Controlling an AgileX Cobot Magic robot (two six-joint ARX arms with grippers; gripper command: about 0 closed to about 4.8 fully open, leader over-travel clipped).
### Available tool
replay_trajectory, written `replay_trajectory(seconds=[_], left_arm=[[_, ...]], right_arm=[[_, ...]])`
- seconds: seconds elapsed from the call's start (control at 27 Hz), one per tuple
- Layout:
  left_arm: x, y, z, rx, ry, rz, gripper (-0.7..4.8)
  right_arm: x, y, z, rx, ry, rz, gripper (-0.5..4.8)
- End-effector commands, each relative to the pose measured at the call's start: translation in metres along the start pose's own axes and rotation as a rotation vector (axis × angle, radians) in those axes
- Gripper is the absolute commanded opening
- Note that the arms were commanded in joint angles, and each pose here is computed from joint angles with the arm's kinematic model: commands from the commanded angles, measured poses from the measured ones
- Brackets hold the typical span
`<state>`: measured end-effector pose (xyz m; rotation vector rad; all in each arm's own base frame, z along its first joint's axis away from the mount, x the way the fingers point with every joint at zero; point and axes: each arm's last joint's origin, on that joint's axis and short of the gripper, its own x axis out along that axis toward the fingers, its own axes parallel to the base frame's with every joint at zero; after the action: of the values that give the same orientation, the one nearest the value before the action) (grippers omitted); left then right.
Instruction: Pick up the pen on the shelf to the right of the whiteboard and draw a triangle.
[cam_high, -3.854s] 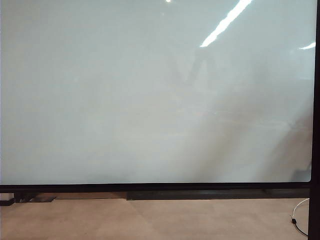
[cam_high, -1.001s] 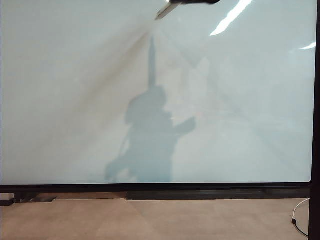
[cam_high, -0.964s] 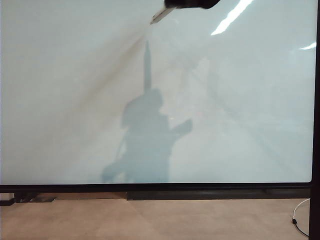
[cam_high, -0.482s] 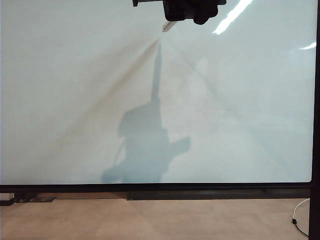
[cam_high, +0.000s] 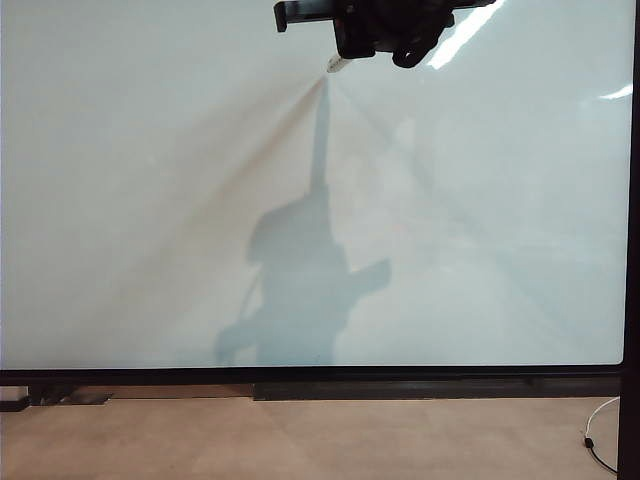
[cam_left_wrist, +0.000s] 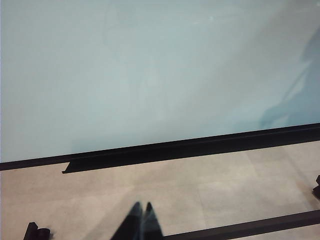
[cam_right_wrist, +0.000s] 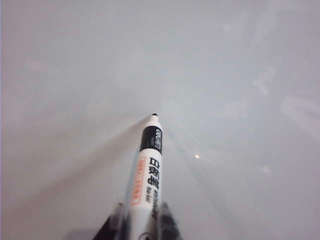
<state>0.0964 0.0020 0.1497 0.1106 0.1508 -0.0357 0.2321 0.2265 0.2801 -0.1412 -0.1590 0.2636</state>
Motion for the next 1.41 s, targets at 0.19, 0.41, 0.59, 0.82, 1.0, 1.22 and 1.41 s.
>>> replay_trajectory(seconds=[0.19, 0.41, 0.59, 0.82, 1.0, 1.22, 1.41], left_arm=[[0.0, 0.0, 0.002, 0.001, -0.008, -0.002, -0.05], [0.0, 0.0, 0.002, 0.001, -0.008, -0.002, -0.05], [0.0, 0.0, 0.002, 0.001, -0.008, -0.002, -0.05], [0.0, 0.0, 0.002, 0.001, -0.008, -0.002, -0.05], [0.0, 0.0, 0.002, 0.001, -0.008, -0.002, -0.05], [0.0, 0.0, 0.002, 0.001, -0.008, -0.002, -0.05], [0.0, 0.0, 0.002, 0.001, -0.008, -0.002, -0.05]], right_arm=[[0.004, -0.006, 0.001, 0.013, -0.041, 0.034, -0.05], [0.001, -0.006, -0.004, -0.118, -0.082, 0.138, -0.05], [-0.004, -0.023, -0.011, -0.091, -0.123, 0.147, -0.05], [0.001, -0.054, -0.021, 0.042, -0.167, 0.308, -0.05], [0.002, -0.053, -0.022, 0.004, -0.183, 0.339, -0.05], [0.007, -0.07, -0.025, -0.016, -0.184, 0.324, -0.05], [0.008, -0.075, -0.025, -0.012, -0.196, 0.351, -0.05]])
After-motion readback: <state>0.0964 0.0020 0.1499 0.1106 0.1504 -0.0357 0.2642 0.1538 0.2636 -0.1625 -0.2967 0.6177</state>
